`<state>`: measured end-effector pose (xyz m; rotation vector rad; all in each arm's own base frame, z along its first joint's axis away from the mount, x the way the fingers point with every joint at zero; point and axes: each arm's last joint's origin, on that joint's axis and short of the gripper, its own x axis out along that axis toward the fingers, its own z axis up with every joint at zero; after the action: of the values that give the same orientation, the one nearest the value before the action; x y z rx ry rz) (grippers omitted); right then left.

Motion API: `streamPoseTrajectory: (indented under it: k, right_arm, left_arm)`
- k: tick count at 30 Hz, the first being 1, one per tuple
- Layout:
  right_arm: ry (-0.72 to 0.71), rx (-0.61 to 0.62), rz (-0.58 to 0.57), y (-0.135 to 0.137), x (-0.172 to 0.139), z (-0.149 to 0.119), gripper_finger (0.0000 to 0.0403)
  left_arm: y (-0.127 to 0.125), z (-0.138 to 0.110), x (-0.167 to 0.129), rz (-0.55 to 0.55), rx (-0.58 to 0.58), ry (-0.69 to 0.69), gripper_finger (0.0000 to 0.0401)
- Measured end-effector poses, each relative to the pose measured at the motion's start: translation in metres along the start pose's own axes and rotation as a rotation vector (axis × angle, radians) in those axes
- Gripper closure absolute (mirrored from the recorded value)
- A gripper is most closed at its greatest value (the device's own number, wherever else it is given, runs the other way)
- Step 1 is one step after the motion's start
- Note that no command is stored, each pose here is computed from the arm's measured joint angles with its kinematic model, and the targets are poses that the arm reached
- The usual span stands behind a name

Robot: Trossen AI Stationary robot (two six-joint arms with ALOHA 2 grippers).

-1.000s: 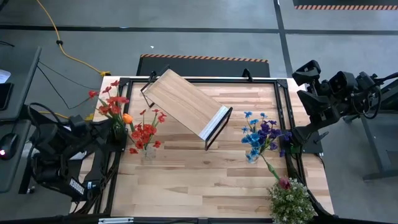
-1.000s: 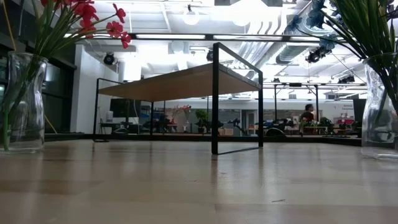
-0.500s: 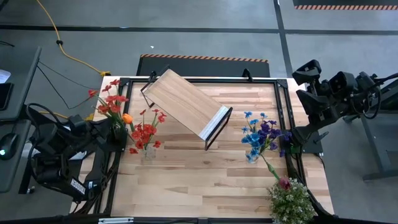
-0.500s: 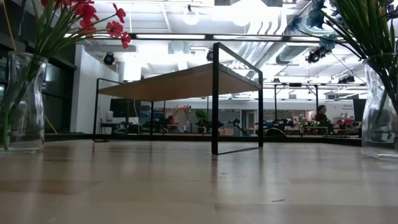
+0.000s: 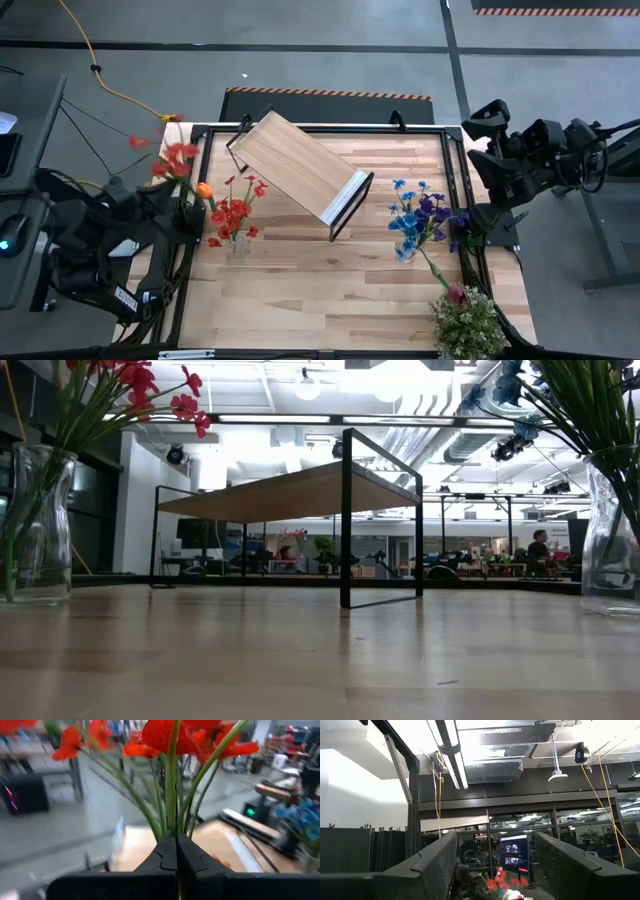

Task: Pick and place flowers into a vace then onto a shelf
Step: Put the red flower into the left transparent vase

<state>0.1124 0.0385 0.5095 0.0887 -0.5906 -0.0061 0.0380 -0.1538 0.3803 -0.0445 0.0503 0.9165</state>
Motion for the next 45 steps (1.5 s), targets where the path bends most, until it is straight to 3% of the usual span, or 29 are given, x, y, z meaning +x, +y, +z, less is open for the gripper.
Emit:
streamPoseTrajectory:
  k: [4,11,20,26,34,40,45]
  right_arm:
    - [-0.001,0.005,0.0,0.0,0.0,0.0,0.0142]
    - [0.001,0.005,0.0,0.0,0.0,0.0,0.0142]
    - [-0.007,0.009,-0.001,0.0,0.0,0.001,0.0142]
    - [-0.007,0.01,-0.001,0.0,0.0,0.001,0.0142]
    - [-0.003,0.011,-0.011,0.0,0.001,-0.001,0.0142]
    - [0.019,0.003,-0.061,0.001,0.006,-0.006,0.0142]
    - [0.017,0.003,-0.061,0.002,0.006,-0.007,0.0142]
  left_arm:
    - [0.006,0.013,0.002,0.044,0.045,-0.068,0.0377]
    - [0.012,0.027,0.001,0.023,0.088,-0.149,0.0378]
    - [0.032,0.032,-0.004,0.05,0.104,-0.137,0.0377]
    - [0.057,0.043,0.001,-0.031,0.088,-0.166,0.0377]
    - [0.078,0.036,0.017,-0.158,-0.031,-0.122,0.0377]
    - [0.076,0.028,0.013,-0.148,-0.022,-0.122,0.0377]
    - [0.078,0.023,0.002,-0.071,0.01,-0.164,0.0377]
